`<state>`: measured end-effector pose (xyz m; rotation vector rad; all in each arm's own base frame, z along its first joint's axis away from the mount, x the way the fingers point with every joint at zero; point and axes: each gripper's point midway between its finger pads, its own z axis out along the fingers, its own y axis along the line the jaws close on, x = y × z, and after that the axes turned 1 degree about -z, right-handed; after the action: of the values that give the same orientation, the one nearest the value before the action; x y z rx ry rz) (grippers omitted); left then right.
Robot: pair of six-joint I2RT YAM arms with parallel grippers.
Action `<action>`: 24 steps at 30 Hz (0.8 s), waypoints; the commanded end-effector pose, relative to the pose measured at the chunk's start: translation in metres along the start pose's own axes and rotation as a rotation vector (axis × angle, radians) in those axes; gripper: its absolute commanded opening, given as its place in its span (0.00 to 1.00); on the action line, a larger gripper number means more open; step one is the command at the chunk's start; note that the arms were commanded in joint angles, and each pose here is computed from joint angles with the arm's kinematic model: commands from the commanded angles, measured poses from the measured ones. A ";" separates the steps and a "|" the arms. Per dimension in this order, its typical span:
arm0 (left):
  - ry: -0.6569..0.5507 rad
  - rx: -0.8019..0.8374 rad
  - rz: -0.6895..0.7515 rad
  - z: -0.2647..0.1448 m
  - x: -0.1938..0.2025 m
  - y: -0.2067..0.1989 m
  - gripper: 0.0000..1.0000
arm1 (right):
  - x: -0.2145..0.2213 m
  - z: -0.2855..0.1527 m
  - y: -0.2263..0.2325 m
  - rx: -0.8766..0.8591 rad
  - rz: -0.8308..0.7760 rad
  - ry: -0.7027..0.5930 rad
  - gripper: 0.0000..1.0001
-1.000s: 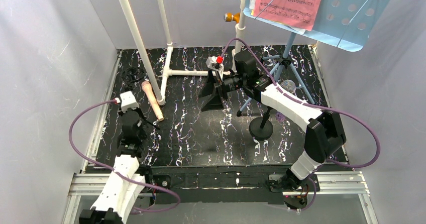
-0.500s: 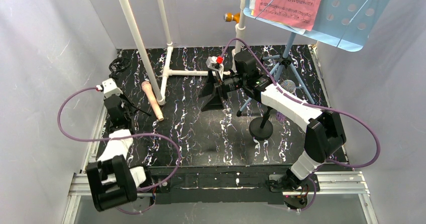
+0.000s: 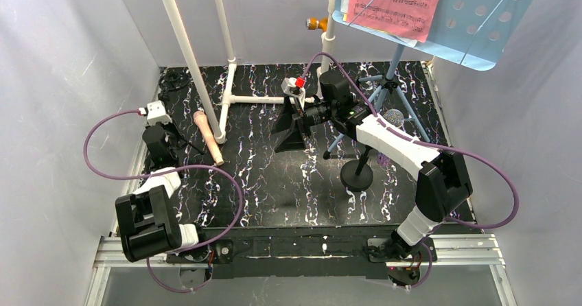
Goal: Pack up the instrument practice props
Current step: Place the microphone stand at the center of the board.
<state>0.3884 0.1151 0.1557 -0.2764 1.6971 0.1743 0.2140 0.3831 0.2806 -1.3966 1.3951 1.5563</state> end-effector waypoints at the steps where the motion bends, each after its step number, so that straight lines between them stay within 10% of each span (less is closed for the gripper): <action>1: 0.055 0.029 0.041 -0.016 0.030 -0.002 0.00 | -0.006 0.000 0.002 -0.018 -0.037 -0.007 0.87; 24: 0.138 -0.071 -0.004 -0.047 0.041 0.012 0.26 | -0.012 -0.004 0.009 -0.012 -0.061 -0.011 0.87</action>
<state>0.3491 0.1071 0.1367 -0.2854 1.7738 0.1971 0.2143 0.3830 0.2799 -1.4040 1.3858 1.5475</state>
